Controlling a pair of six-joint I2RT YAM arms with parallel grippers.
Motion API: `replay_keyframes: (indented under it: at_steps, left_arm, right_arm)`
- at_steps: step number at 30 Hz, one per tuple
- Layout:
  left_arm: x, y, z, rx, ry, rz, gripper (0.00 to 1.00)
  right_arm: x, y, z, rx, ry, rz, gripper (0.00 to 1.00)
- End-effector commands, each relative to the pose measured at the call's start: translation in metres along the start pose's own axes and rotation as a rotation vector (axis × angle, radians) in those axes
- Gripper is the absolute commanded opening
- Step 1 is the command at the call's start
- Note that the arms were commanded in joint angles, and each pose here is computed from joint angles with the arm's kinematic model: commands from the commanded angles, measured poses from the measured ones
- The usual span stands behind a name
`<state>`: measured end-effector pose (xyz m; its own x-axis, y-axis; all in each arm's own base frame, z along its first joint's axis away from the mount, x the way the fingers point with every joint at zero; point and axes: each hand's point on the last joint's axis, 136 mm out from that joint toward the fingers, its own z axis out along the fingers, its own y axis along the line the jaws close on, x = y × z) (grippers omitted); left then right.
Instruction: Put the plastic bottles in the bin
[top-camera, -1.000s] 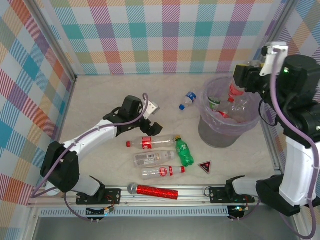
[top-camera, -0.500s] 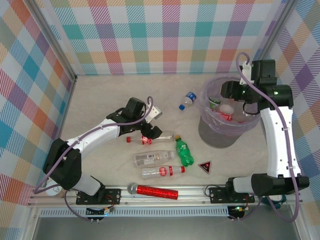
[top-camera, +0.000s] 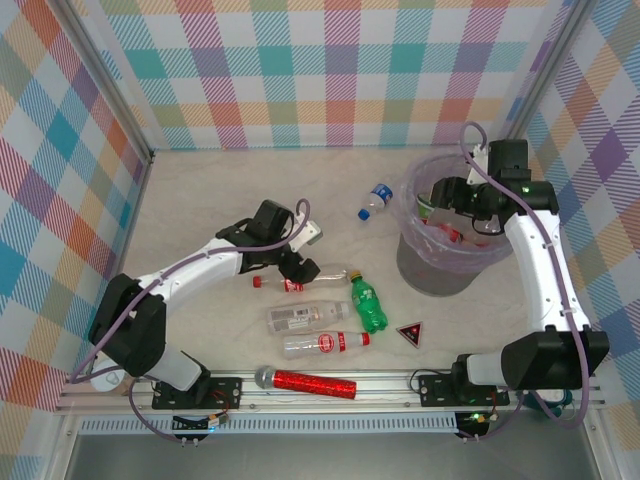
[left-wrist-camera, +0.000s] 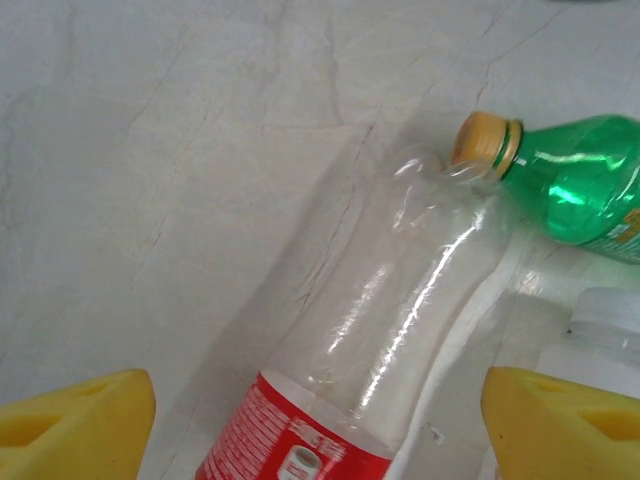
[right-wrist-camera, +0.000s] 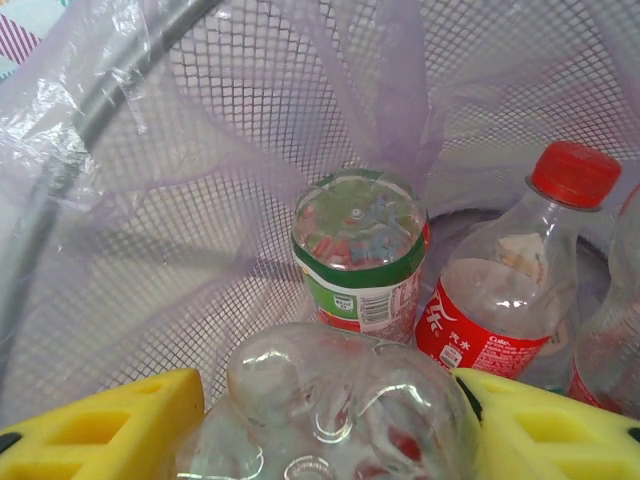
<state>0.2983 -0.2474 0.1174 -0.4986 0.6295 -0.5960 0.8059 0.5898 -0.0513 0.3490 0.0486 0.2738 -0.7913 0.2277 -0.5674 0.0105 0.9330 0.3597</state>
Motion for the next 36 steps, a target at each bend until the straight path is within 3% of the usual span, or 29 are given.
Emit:
replay_keyframes:
  at_steps: [1, 6, 10, 15, 23, 30, 36]
  left_arm:
    - [0.016, -0.006, 0.008, 0.003, 0.071, 0.010, 0.86]
    - [0.026, -0.007, 0.010, -0.015, 0.100, 0.016, 0.88]
    - [0.035, -0.007, 0.014, -0.017, 0.139, 0.021, 0.88]
    - [0.042, -0.012, 0.016, -0.010, 0.178, 0.034, 0.90]
    - [0.062, -0.015, 0.021, -0.024, 0.272, 0.061, 0.92]
    - [0.071, 0.001, 0.040, -0.098, 0.332, 0.068, 0.86]
    - [0.065, 0.008, 0.054, -0.115, 0.312, 0.076, 0.78]
  right_arm:
    - [0.000, -0.005, 0.011, -0.015, 0.003, 0.024, 0.48]
    - [-0.001, -0.009, 0.005, 0.009, -0.013, 0.017, 0.59]
    - [-0.011, -0.002, -0.018, 0.012, -0.059, -0.015, 0.75]
    - [-0.028, 0.006, -0.055, 0.031, -0.153, -0.053, 0.84]
    - [-0.031, 0.021, -0.093, -0.006, -0.257, -0.068, 0.85]
    - [-0.021, 0.032, -0.116, -0.060, -0.314, -0.079, 0.85]
    - [-0.009, 0.028, -0.113, -0.044, -0.283, -0.090, 0.85]
